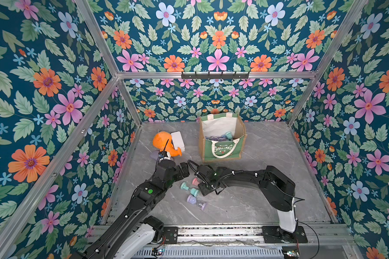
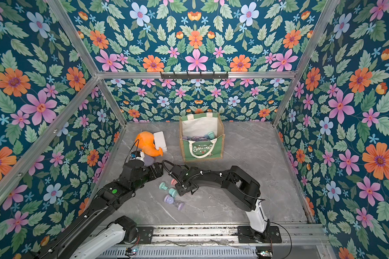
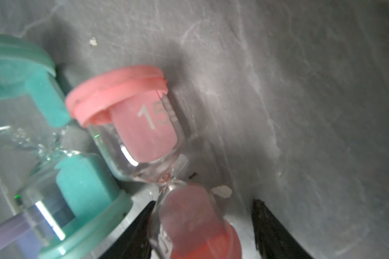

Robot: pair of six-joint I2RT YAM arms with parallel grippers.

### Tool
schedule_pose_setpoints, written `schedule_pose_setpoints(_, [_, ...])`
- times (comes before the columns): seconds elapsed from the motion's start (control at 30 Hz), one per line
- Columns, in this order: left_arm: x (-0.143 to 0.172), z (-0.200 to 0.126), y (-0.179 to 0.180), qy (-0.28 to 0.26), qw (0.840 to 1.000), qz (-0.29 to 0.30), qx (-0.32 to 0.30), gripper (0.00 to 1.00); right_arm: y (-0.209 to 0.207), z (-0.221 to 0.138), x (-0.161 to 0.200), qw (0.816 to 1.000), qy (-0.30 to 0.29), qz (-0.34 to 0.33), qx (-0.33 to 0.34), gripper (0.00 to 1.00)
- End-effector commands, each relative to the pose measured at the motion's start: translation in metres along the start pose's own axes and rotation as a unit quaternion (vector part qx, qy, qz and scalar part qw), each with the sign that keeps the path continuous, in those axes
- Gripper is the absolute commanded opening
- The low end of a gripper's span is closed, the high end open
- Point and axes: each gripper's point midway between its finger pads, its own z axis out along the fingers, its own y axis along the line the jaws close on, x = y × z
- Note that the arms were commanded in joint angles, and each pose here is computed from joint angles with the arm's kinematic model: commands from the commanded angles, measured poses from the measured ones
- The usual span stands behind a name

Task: Put the hourglass into the canvas bag
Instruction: Pick up the hourglass from the center of the board.

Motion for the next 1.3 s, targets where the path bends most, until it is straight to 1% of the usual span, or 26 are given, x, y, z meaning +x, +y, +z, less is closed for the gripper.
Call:
schedule_pose_setpoints(0.0, [-0.002, 0.0, 0.0, -0.004, 1.0, 0.001, -0.001, 1.0, -0.001, 0.003, 0.0, 1.0, 0.001, 0.0, 0.008, 0.63])
schedule_pose_setpoints(0.17, [-0.001, 0.003, -0.001, 0.0, 1.0, 0.001, -0.001, 1.0, -0.003, 0.004, 0.001, 1.0, 0.004, -0.003, 0.013, 0.56])
schedule_pose_setpoints(0.37, [-0.002, 0.003, -0.001, -0.002, 1.0, 0.001, -0.001, 1.0, -0.003, 0.001, -0.001, 1.0, 0.0, -0.005, 0.012, 0.52])
schedule_pose_setpoints(0.43, [-0.002, 0.003, -0.002, -0.001, 1.0, 0.001, 0.0, 1.0, -0.002, 0.0, -0.001, 1.0, 0.0, -0.007, 0.011, 0.43])
schedule_pose_setpoints(0.47, [-0.002, 0.003, -0.003, -0.001, 1.0, 0.0, 0.002, 1.0, -0.004, 0.0, -0.001, 1.0, 0.001, -0.006, 0.013, 0.41])
schedule_pose_setpoints(0.8, [-0.004, 0.002, -0.006, -0.002, 1.0, -0.004, 0.009, 1.0, 0.0, -0.015, -0.009, 1.0, -0.015, -0.008, 0.006, 0.39])
schedule_pose_setpoints(1.1, [-0.018, -0.008, -0.013, -0.019, 1.0, 0.003, 0.015, 1.0, 0.004, -0.055, -0.029, 0.998, -0.054, -0.008, -0.007, 0.38])
schedule_pose_setpoints(1.27, [-0.038, -0.018, -0.024, -0.038, 0.999, 0.015, 0.023, 1.0, -0.004, -0.096, -0.051, 0.996, -0.089, 0.003, -0.01, 0.37])
